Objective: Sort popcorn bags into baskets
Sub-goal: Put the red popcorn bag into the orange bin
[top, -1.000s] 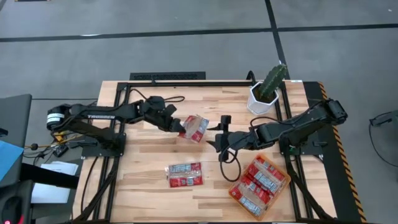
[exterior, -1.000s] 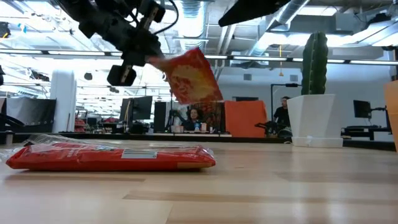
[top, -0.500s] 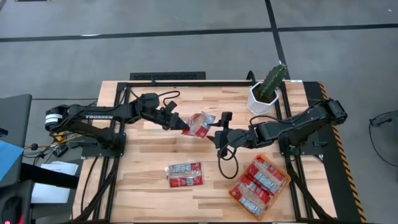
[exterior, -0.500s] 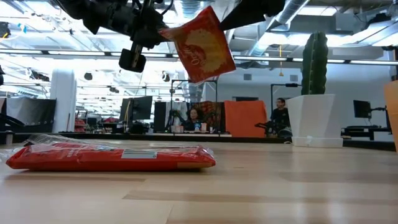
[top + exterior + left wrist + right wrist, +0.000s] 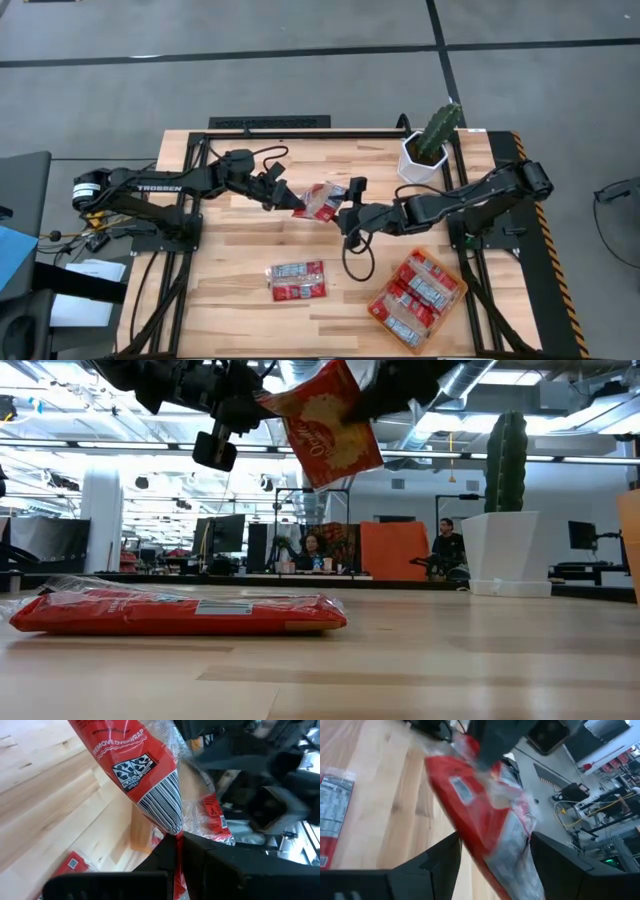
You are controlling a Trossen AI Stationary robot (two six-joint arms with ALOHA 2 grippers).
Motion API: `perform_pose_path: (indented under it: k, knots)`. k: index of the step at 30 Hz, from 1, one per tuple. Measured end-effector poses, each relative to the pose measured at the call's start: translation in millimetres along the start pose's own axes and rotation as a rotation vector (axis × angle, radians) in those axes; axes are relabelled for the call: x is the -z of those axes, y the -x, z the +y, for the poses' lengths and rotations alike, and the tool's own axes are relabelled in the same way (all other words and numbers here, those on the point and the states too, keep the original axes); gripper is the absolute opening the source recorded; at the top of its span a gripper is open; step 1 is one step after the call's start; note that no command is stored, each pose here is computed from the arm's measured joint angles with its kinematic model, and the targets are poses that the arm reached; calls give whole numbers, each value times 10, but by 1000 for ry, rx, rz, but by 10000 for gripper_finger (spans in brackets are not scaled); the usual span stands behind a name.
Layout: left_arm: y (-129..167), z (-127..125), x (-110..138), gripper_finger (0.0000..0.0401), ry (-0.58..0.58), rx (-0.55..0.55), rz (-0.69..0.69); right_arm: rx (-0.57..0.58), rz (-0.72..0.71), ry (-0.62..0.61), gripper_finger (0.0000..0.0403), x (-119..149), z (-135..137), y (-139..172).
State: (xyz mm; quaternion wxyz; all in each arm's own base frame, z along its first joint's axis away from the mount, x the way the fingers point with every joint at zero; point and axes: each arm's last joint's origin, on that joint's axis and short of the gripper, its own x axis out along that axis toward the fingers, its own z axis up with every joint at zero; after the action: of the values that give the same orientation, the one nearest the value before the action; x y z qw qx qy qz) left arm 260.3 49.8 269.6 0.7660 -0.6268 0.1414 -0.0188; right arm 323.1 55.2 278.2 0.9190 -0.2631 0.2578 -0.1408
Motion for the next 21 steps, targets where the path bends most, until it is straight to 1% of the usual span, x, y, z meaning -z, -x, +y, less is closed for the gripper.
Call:
perform_pose_path:
  k: [2,4,5,7,10,13,14,15,17,19,21]
  knots:
    - [0,-9,-1,0,-1,9,2,15,23,19,248,34,23,-18]
    - [1,-16,-3,0,-2,14,0,29,-12,3,225,-15,23,-42]
    - [1,-20,-4,0,-2,17,-1,29,-7,12,209,-10,28,-44]
    - [1,-22,-7,0,-3,18,-11,23,7,25,171,12,45,-52]
    - [1,-23,-15,4,-13,14,-38,30,2,7,102,0,36,-47]
    - [2,-31,-24,25,-62,15,-62,25,7,-20,32,5,28,-31]
    - [2,-35,-25,36,-79,19,-63,20,3,-24,21,1,23,-23]
    - [4,-39,-25,49,-96,21,-64,13,0,-28,17,-1,22,-20]
    - [4,-41,-26,78,-133,21,-67,9,1,-44,26,1,26,-21]
    - [5,-48,-29,110,-164,27,-71,1,3,-106,34,5,30,-22]
    - [11,-48,-43,137,-190,30,-72,-38,17,-191,28,22,57,-11]
